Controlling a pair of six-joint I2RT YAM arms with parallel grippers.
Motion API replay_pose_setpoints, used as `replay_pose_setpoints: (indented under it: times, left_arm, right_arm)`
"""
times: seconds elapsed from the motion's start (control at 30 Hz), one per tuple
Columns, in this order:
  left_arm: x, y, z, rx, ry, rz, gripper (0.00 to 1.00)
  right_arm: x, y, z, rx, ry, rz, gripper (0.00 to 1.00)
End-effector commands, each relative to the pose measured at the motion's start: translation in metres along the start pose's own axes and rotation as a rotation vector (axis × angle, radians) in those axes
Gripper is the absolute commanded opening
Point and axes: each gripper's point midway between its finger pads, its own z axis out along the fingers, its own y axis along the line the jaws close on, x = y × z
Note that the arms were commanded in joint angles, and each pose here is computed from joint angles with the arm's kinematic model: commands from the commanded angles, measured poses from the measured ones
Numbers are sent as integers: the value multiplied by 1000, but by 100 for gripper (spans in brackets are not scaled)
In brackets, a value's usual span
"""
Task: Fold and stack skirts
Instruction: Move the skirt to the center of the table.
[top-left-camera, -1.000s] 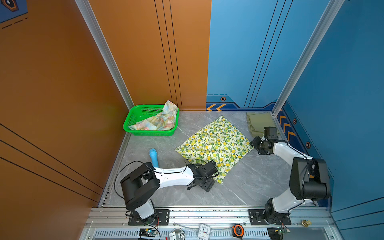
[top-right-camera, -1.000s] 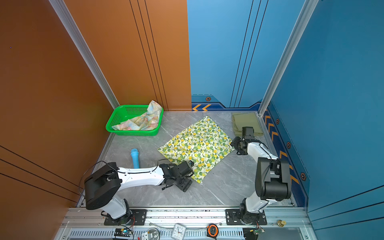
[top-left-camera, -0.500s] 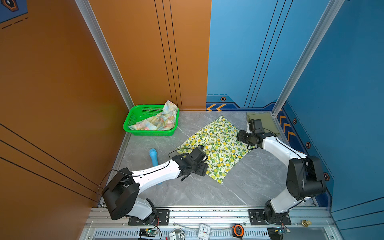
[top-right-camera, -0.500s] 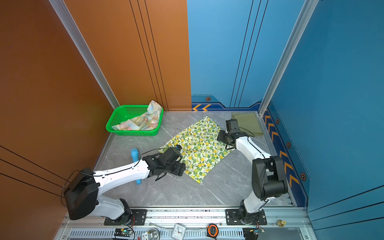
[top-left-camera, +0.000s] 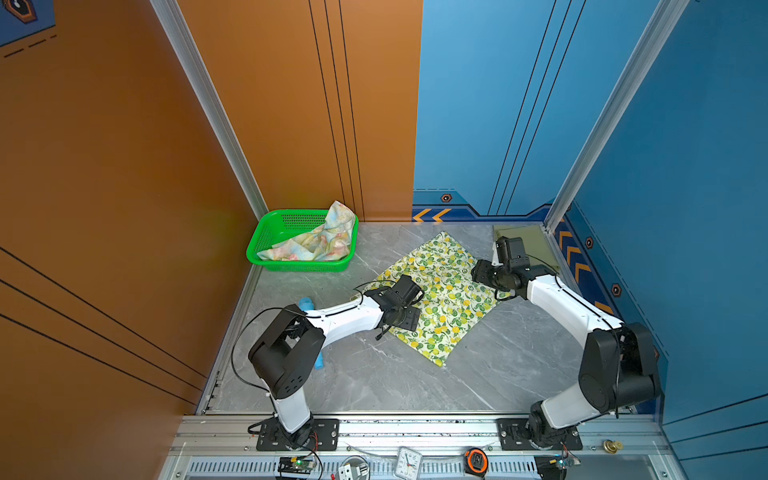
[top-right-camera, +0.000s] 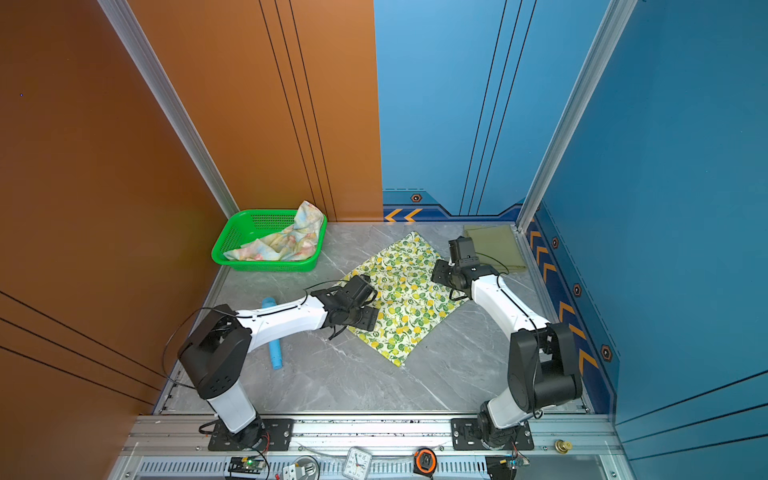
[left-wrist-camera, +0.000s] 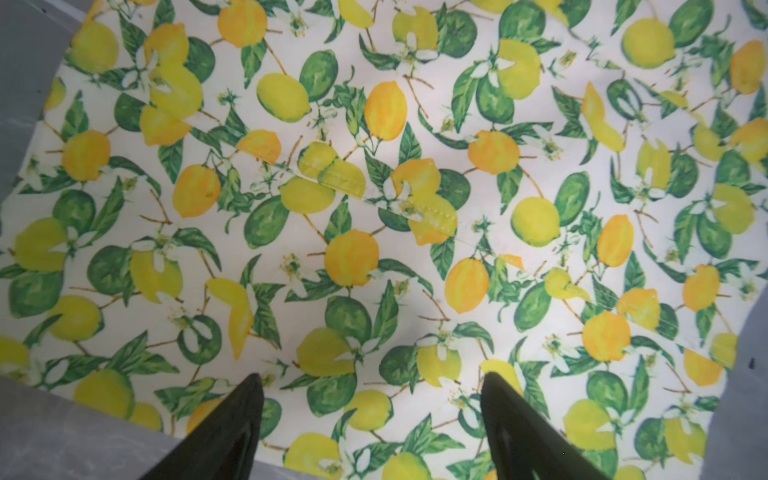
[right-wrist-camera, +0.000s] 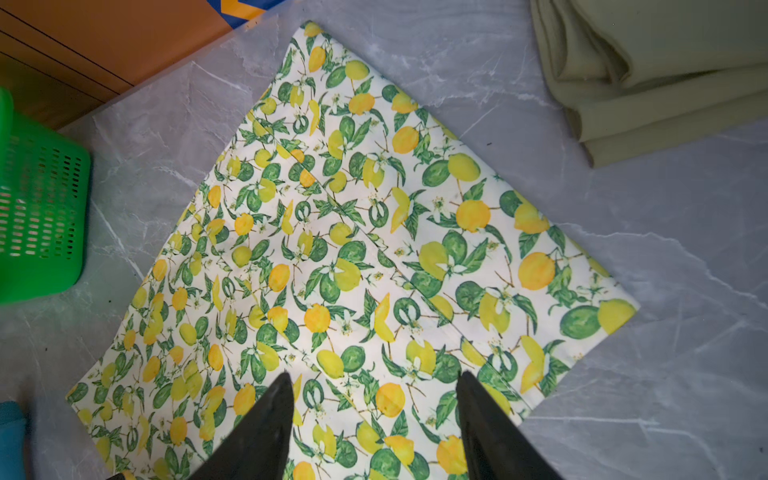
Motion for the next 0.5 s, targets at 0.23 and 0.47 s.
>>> replay_pose_setpoints:
  times: [0.23,0.47]
  left_arm:
    - [23,-6,12,-12,76,14,83]
    - [48,-14,14,5,132,33,83]
  right_arm:
    - [-16,-10,-17,20,-38,8,67]
    - [-24,-9,-27,19,-73,5,70]
